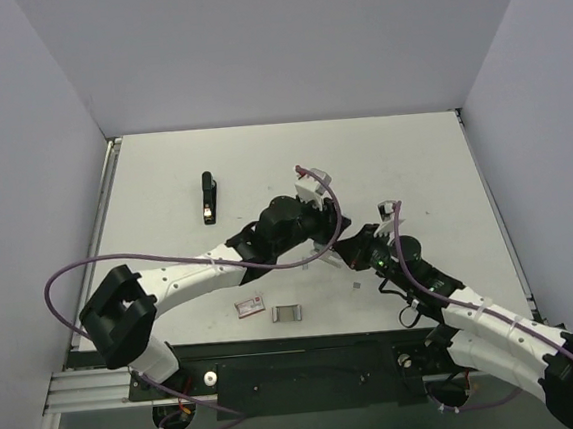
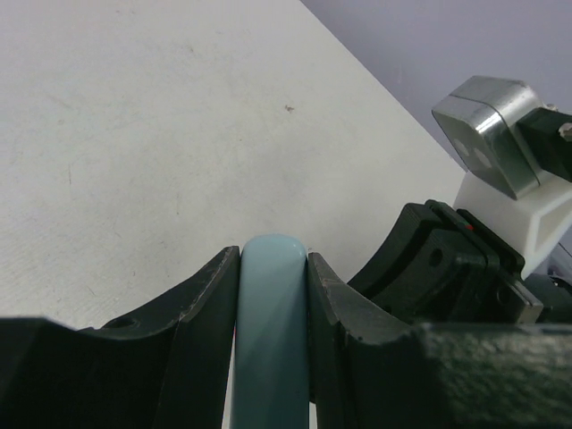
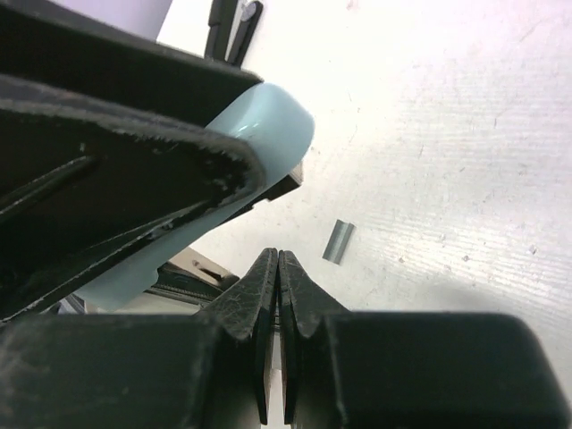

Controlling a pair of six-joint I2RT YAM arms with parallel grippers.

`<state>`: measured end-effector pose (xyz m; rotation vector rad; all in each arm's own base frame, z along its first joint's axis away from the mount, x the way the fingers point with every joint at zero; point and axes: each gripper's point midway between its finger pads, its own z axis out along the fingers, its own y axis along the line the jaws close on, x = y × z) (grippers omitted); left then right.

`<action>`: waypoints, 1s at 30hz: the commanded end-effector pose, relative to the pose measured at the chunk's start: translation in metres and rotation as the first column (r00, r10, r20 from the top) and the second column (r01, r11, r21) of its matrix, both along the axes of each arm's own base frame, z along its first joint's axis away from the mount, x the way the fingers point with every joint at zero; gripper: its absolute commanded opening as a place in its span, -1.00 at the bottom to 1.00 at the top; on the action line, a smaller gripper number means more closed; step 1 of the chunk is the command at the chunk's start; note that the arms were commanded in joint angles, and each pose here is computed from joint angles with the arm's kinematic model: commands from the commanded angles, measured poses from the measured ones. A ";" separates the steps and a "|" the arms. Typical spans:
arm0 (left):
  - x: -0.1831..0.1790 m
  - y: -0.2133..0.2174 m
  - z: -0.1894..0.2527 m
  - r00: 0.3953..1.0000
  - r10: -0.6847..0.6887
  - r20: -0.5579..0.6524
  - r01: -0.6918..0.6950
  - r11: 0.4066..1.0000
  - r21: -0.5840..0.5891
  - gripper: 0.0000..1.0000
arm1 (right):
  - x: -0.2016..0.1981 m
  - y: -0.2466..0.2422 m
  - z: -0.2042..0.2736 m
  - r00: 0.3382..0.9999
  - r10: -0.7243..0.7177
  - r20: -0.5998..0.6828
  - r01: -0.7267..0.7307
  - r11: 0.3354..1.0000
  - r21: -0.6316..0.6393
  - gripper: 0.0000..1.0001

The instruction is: Unload the staples from the stapler

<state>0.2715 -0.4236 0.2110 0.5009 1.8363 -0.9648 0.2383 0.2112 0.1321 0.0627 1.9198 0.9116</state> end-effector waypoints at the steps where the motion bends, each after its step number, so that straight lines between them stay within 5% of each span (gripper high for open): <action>1: -0.012 0.007 0.049 0.998 -0.019 0.058 0.026 0.993 -0.116 -1.00 | 0.004 -0.002 0.037 0.996 -0.005 0.086 0.005 1.000 0.007 -1.00; 20: -0.083 0.052 0.095 0.986 -0.125 0.113 0.151 0.951 -0.271 -1.00 | -0.039 -0.033 0.096 0.981 0.058 0.184 -0.043 0.996 -0.083 -1.00; 30: -0.132 0.071 0.113 0.946 -0.284 0.156 0.321 0.886 -0.334 -1.00 | -0.093 -0.024 0.101 0.934 0.318 0.162 -0.298 0.945 -0.134 -0.56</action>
